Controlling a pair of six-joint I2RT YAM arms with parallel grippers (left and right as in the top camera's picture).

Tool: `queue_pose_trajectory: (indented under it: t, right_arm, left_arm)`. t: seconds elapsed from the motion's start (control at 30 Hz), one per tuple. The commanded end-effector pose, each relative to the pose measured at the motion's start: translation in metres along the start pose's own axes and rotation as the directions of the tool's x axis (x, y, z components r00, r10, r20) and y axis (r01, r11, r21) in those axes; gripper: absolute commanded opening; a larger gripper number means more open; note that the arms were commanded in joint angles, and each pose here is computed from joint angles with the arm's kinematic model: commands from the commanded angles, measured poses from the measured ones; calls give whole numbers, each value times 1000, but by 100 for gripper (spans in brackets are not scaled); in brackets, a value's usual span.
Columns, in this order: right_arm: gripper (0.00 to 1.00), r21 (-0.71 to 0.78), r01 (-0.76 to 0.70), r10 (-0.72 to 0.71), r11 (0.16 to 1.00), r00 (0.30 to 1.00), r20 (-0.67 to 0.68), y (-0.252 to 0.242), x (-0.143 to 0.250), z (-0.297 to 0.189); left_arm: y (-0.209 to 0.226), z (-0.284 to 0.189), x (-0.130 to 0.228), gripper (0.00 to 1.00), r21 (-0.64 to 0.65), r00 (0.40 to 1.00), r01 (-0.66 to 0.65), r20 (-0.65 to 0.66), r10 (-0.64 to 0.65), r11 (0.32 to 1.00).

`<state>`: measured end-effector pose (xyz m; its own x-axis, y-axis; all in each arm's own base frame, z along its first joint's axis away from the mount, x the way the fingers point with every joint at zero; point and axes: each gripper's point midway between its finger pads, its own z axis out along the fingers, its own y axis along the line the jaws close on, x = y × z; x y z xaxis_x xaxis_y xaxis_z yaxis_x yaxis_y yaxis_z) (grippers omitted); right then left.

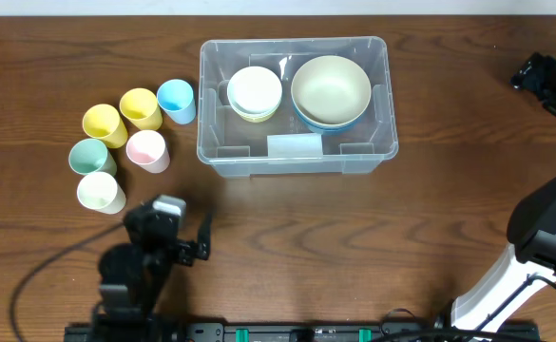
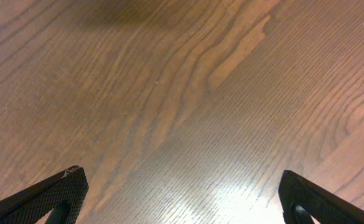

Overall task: Pack container
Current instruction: 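Move the left gripper to the pink cup and grasp its rim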

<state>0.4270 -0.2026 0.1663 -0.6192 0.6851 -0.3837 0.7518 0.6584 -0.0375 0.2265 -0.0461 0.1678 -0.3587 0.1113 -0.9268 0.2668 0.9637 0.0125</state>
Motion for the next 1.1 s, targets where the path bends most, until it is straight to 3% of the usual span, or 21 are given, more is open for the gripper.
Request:
queue_pose_trajectory:
  t: [0.0,0.13,0.33,0.53,0.67,0.83,0.93,1.07]
  right_arm:
    - [99,-34,-23,23,999,1000,5,4,-1,-7]
    - [99,-34,-23,23,999,1000,6,4,-1,-8]
    - [99,-34,-23,23,999,1000,6,4,-1,-7]
    - [99,-34,-23,23,999,1000,6,4,-1,-8]
    - [99,-34,-23,23,999,1000,6,4,-1,-8]
    - [99,-34,-23,23,999,1000,6,4,-1,-8]
    - [99,-34,-23,23,999,1000,6,4,-1,-8]
    - [99,-34,-23,23,999,1000,6,4,-1,-8]
  left_arm:
    - [12,-22,-71,98,-55,1000,13,19,-12,998]
    - [16,-36,-114,98,-61,992,21,-125,-29,998]
    - [17,-52,-141,98,-50,944,26,-328,-41,998]
    - [19,-29,-146,98,-34,930,53,-362,-62,998]
    - [37,4,-134,98,-113,890,125,-427,-161,986]
    - [77,46,-102,99,-296,786,258,-490,-378,920]
    - [96,68,-81,90,-374,718,319,-505,-480,871]
    - [106,85,-56,72,-406,656,321,-556,-511,855]
